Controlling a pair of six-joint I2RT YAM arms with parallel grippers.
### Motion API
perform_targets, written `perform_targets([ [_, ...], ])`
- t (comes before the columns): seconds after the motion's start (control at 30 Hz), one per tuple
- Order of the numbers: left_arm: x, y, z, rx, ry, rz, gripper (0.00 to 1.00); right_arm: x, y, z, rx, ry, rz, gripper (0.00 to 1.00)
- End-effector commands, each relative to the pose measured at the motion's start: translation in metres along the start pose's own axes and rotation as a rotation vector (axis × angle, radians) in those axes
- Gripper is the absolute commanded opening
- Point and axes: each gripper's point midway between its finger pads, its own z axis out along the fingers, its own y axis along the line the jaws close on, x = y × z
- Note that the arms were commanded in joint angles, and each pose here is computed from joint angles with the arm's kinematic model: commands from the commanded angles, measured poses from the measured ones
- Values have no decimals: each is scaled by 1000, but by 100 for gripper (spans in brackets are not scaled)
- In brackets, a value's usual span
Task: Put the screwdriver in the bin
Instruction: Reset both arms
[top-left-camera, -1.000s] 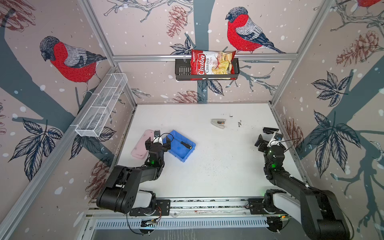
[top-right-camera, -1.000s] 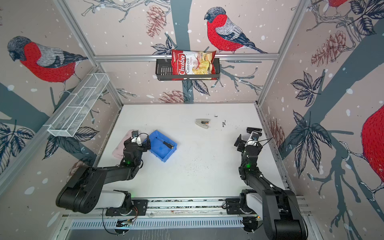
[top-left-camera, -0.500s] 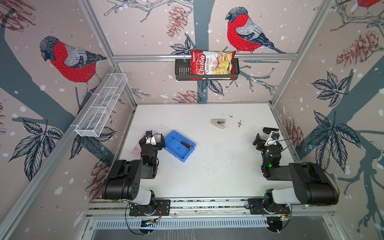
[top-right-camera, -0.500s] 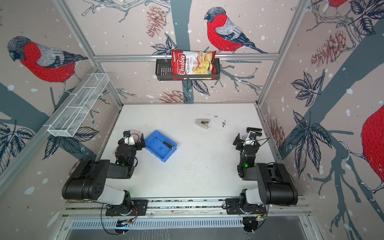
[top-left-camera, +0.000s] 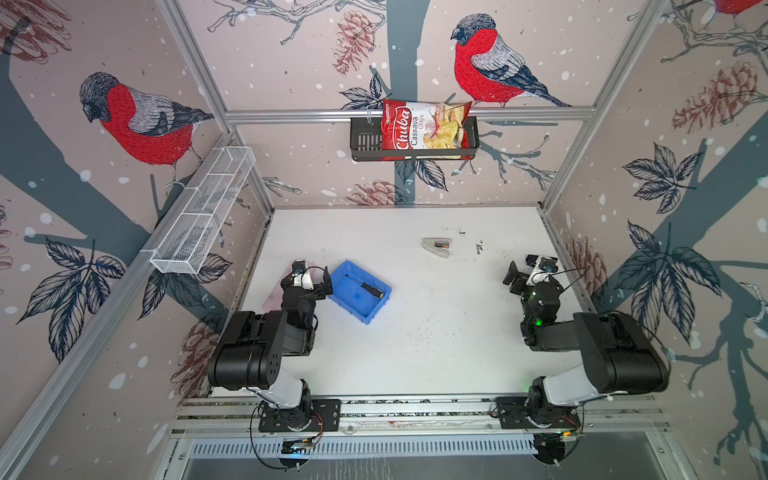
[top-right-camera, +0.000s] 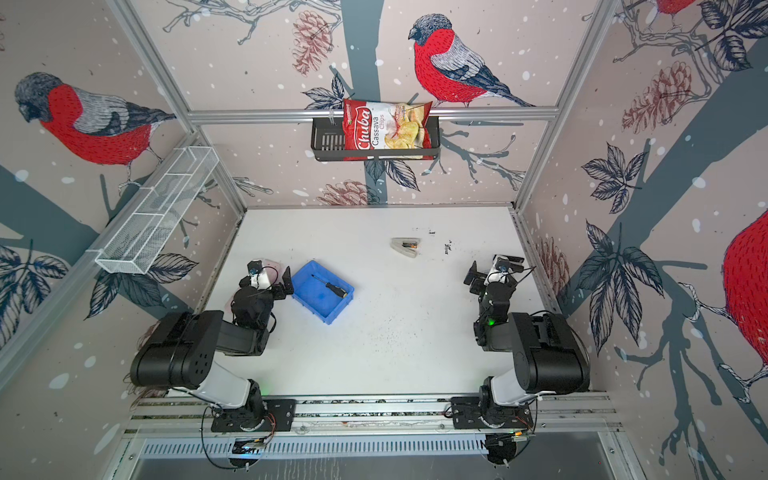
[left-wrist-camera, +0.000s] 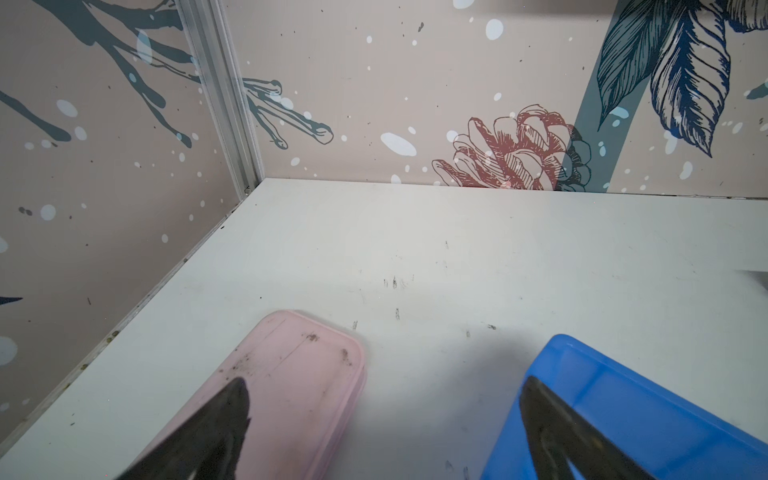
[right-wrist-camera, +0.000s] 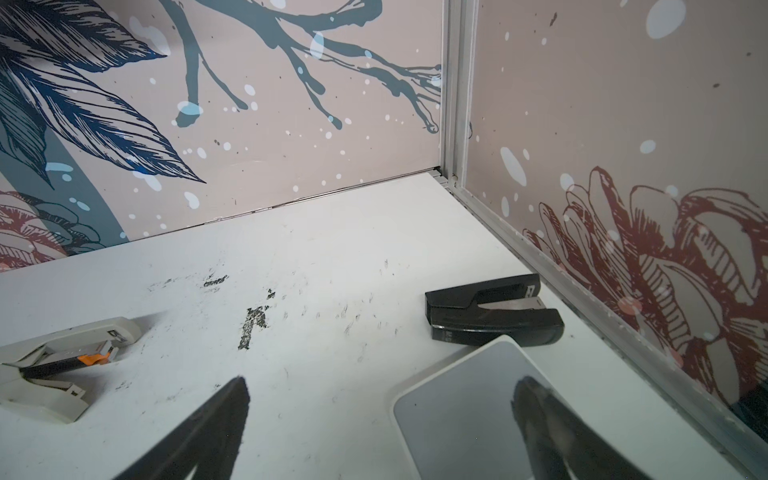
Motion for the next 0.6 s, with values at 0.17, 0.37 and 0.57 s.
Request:
perform_targets([
  [0.17,-12,1,1,-17,-46,16,99,-1,1,1,-6,-4,-12,100],
  [0.37,-11,1,2,-17,-40,16,99,-2,2,1,-7,-5,-11,100],
  [0.57,-11,1,2,-17,-40,16,99,-2,2,1,-8,-4,-10,99],
])
